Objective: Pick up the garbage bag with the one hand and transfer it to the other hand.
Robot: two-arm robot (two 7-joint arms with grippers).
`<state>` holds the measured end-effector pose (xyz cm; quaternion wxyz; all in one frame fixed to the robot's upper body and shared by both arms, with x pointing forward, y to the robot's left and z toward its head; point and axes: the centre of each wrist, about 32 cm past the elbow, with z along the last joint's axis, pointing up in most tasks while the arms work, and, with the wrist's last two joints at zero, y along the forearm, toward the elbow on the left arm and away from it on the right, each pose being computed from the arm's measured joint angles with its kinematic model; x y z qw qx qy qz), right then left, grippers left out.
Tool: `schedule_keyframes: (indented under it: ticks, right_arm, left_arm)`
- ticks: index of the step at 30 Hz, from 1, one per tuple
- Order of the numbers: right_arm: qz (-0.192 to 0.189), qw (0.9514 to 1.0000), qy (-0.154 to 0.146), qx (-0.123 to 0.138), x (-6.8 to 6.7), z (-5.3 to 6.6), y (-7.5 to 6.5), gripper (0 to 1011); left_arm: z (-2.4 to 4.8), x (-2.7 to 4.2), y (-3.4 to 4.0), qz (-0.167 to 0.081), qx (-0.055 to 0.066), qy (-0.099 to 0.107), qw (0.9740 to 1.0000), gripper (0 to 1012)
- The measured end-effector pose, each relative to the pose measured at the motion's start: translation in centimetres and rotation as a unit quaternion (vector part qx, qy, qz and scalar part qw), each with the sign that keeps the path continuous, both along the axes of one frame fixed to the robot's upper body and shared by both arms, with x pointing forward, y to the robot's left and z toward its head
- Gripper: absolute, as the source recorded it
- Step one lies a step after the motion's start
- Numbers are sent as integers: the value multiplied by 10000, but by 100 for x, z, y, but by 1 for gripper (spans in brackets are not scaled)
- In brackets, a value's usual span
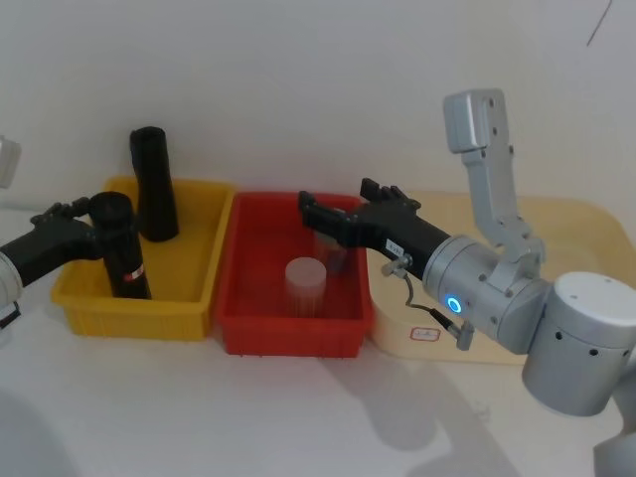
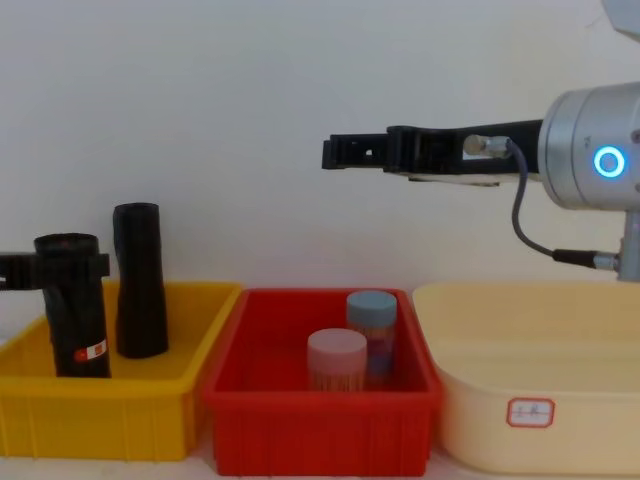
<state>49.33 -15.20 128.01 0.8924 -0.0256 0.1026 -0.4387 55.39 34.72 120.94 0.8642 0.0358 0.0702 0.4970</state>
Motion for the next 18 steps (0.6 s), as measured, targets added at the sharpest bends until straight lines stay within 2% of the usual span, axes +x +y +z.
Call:
schedule_keyframes:
  ticks: [8, 18]
  right_arm:
    - [-18, 10000, 38, 18, -8, -27, -13, 1000]
    - [-24, 9999, 105, 63, -10, -76, -27, 1000]
  left_arm:
    - [-97, 19, -27, -77, -68, 145, 9998, 1001]
    - [-187, 12, -41, -47, -49, 242, 9997, 1001]
